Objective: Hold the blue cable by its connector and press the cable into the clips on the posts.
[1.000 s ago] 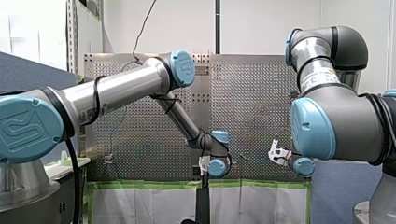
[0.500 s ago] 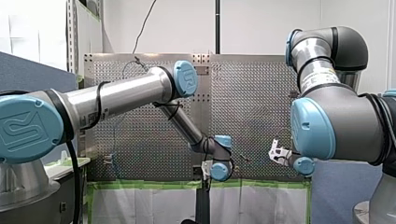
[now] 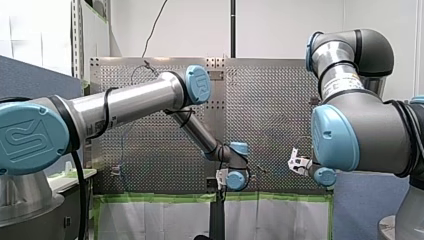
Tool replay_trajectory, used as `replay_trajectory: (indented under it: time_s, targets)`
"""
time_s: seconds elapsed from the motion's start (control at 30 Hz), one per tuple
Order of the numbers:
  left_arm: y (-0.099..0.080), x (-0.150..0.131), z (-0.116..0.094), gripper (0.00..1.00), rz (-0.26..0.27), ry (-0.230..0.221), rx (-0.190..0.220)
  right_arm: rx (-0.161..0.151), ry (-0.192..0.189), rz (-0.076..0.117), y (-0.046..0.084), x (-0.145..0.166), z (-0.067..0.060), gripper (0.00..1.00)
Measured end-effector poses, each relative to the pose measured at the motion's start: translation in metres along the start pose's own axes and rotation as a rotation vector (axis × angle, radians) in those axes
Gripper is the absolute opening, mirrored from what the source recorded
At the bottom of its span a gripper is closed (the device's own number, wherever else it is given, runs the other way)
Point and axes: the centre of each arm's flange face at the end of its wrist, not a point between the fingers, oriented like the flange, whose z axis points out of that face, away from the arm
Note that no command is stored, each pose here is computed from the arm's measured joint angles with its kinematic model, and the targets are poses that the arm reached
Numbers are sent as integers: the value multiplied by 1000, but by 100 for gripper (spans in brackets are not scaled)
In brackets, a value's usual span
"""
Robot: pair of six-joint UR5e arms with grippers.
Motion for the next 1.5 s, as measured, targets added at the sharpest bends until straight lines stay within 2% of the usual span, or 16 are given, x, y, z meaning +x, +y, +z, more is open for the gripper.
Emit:
replay_trajectory:
  time_s: [0.43, 0.87, 1.17, 1.5]
  targets:
    - [-1, -12, 10, 0, 0, -8, -2, 3, 8, 4, 0, 5, 9, 0]
    - [-13, -51, 35, 0, -9, -44, -6, 20, 21, 3, -3, 17, 29, 0]
    - [-16, -72, 47, 0, -19, -68, -23, 42, 18, 0, -11, 25, 43, 0]
    - [-10, -71, 48, 0, -16, -61, -38, 66, 13, -3, -22, 27, 48, 0]
